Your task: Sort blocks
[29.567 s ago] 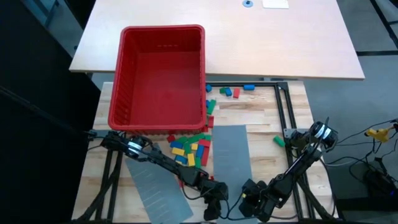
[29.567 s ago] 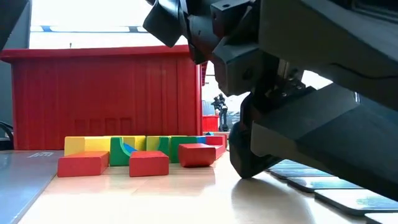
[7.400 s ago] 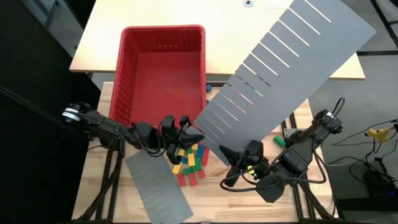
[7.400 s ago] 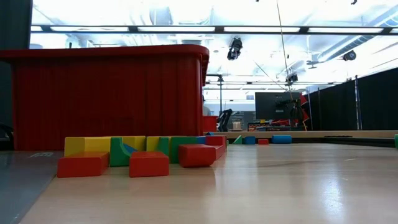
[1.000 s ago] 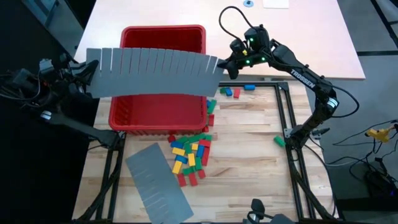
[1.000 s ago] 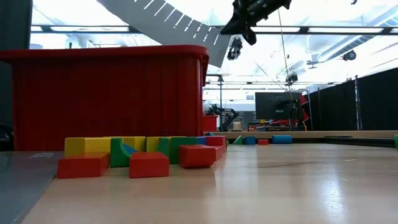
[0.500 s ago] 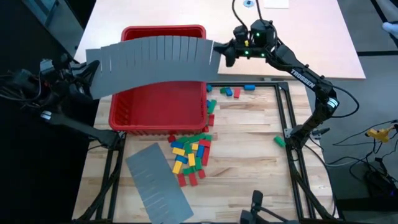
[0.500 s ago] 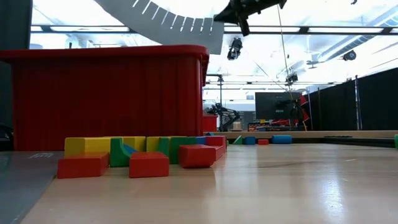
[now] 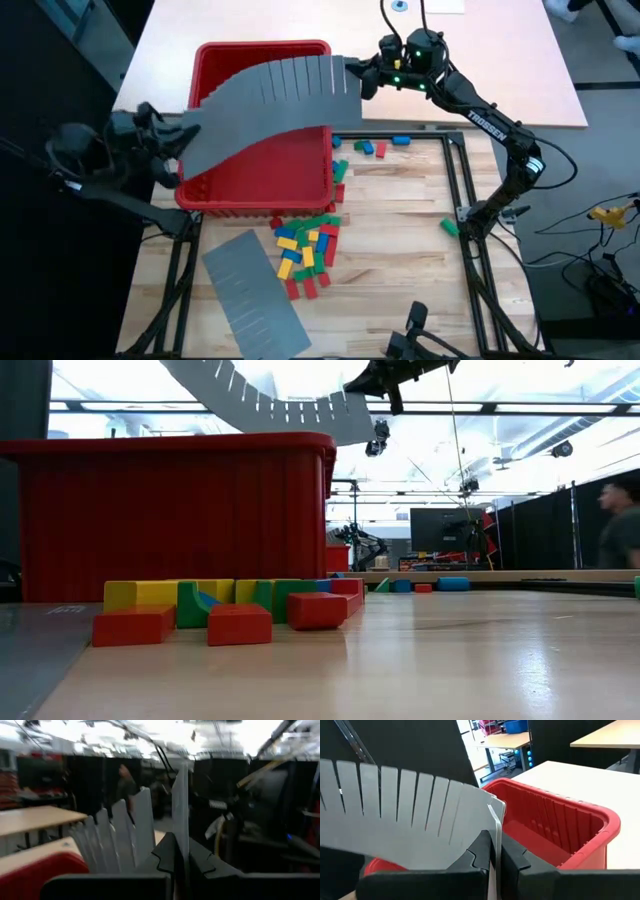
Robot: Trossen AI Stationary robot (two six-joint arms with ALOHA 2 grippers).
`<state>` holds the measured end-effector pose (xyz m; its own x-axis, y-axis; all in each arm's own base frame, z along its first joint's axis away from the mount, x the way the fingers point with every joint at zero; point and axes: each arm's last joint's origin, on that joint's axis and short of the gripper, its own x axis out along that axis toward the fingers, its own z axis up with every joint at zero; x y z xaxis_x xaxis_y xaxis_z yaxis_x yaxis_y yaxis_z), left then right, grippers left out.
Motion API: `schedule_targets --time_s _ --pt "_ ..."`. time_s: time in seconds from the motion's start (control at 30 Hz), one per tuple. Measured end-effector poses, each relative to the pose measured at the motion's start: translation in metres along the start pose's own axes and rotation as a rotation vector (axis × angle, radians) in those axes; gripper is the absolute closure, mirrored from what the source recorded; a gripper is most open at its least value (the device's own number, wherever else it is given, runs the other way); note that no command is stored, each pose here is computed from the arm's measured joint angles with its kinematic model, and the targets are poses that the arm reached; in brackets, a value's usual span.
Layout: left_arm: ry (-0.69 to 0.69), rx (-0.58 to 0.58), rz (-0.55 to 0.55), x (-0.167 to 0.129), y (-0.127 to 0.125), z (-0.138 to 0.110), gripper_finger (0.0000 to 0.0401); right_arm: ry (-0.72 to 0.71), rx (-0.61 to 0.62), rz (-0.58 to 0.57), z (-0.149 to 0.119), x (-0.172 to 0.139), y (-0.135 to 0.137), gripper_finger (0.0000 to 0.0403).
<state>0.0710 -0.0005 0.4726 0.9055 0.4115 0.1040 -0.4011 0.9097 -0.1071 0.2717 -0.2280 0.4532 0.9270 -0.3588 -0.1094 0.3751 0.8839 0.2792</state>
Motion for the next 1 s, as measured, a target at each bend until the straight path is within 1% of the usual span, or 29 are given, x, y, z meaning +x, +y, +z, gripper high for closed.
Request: schedule_targets --time_s 0.1,0.17,0.23,0.33,0.4,0.5,0.67,0.77,0.87,1.0 --pt "0.048 0.000 -0.006 0.005 -0.004 -0.006 0.0401 0.000 0.000 0.000 0.000 0.000 0.000 0.0403" --pt "0.057 0.000 0.003 0.006 -0.005 -0.007 0.0401 0.001 0.003 0.002 0.000 0.000 0.000 0.0403" --pt "0.054 0.001 0.044 0.006 -0.004 -0.007 0.0401 0.003 0.008 0.004 0.000 0.000 0.000 0.0403" --pt "0.044 0.003 0.139 0.003 0.002 -0.006 0.0401 0.026 0.018 0.018 -0.002 0.000 0.000 0.0403" --pt "0.032 0.003 0.199 -0.001 0.006 -0.005 0.0401 0.058 0.031 0.041 -0.005 0.000 0.001 0.0403" --pt "0.015 -0.005 0.249 -0.008 0.013 -0.003 0.0401 0.137 0.062 0.090 -0.011 -0.002 0.001 0.0403" --pt "0.006 -0.078 0.250 -0.020 0.023 -0.003 0.0401 0.313 0.120 0.120 -0.028 -0.005 0.001 0.0402" --pt "0.026 -0.129 0.252 -0.026 0.028 -0.007 0.0401 0.384 0.130 0.121 -0.036 -0.007 0.001 0.0402" --pt "0.057 -0.149 0.264 -0.031 0.032 -0.013 0.0401 0.403 0.124 0.124 -0.038 -0.008 0.002 0.0402" --pt "0.071 -0.128 0.335 -0.035 0.037 -0.016 0.0401 0.389 0.109 0.151 -0.036 -0.007 0.003 0.0402"
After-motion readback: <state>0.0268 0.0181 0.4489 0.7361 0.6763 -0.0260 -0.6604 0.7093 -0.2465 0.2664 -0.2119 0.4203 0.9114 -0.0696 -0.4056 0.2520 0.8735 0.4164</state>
